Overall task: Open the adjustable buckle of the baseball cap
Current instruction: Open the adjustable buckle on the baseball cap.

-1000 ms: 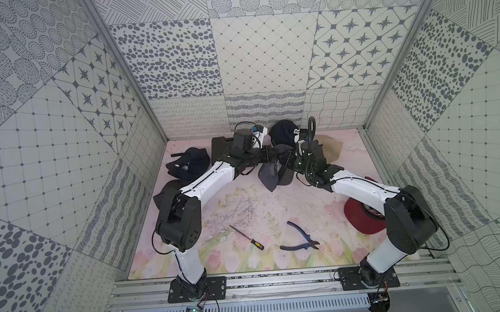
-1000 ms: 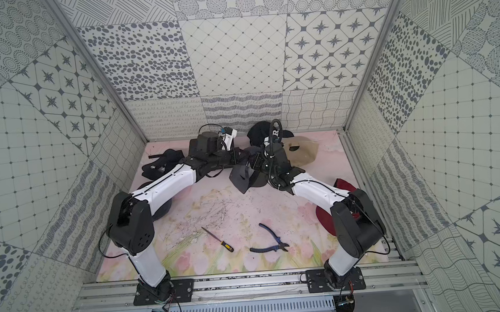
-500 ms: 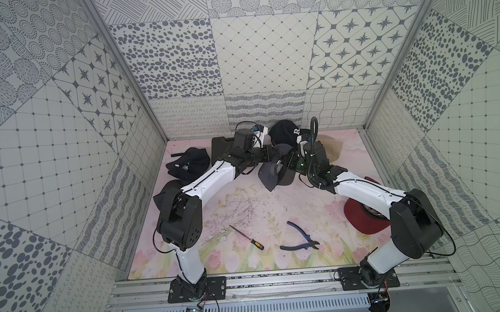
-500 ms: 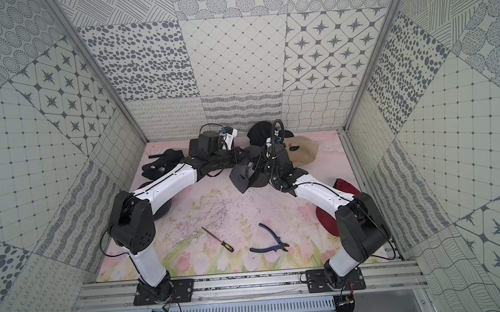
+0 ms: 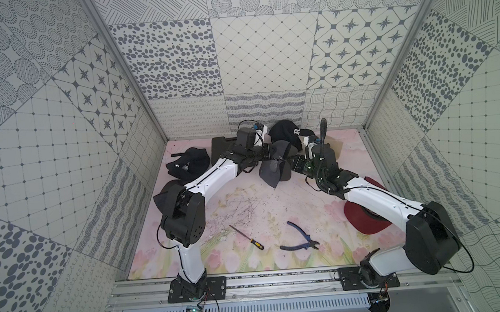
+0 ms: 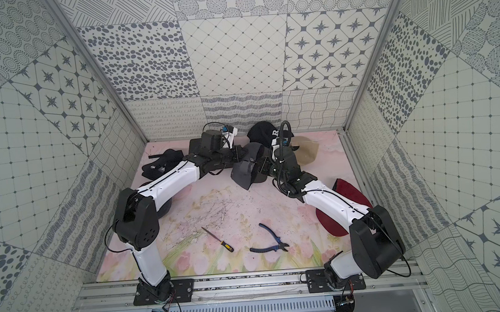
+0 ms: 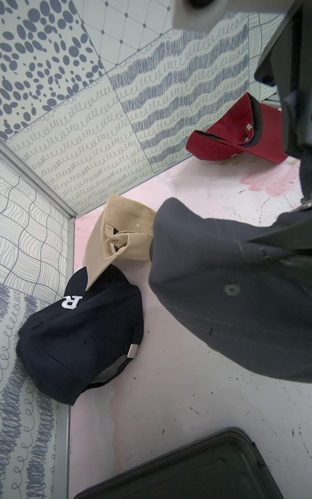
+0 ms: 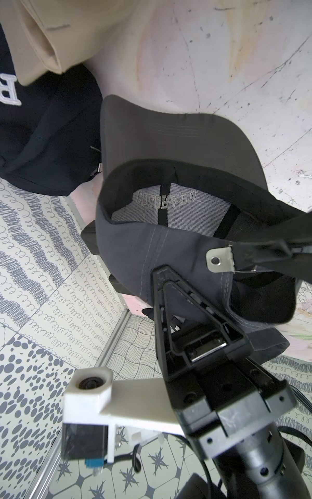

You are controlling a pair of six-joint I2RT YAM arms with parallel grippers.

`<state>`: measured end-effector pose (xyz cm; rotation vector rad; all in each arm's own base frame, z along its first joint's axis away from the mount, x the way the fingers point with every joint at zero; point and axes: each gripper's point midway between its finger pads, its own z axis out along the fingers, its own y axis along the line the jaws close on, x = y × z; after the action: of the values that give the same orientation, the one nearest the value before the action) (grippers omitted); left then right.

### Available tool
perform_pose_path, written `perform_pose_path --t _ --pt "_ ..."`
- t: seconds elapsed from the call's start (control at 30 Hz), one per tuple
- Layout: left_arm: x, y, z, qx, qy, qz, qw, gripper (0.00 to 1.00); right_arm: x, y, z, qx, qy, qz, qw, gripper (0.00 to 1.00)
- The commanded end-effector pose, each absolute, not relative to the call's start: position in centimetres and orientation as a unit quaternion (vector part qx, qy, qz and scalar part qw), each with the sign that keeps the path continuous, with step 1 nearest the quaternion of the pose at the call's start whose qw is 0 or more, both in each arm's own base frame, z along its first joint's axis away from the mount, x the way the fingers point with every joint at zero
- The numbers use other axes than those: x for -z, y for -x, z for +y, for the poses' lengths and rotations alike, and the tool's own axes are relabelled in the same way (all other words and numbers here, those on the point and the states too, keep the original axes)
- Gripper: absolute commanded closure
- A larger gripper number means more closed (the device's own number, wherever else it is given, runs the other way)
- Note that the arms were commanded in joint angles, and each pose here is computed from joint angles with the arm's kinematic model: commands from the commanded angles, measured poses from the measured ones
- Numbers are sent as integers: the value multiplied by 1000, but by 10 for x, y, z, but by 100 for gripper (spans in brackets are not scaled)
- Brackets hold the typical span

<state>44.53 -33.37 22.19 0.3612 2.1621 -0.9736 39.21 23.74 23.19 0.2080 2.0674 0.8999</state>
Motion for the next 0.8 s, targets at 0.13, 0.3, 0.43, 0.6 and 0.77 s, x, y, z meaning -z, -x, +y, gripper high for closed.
perform_pose_path --t 0.13,0.3,0.43,0.6,0.77 --pt "-227 -461 -327 347 -139 836 401 100 -239 -385 233 -368 -61 821 432 68" --pt "-233 -459 -338 379 -144 828 387 100 -234 -382 229 -386 -48 816 427 28" --pt "-238 -459 -341 389 -147 824 386 100 -228 -373 223 -428 -36 805 410 27" --pt "-239 -460 -342 392 -145 823 384 100 -220 -361 237 -483 10 786 385 32" --pt "-240 -459 -342 397 -141 822 383 100 -212 -366 252 -522 21 772 362 40"
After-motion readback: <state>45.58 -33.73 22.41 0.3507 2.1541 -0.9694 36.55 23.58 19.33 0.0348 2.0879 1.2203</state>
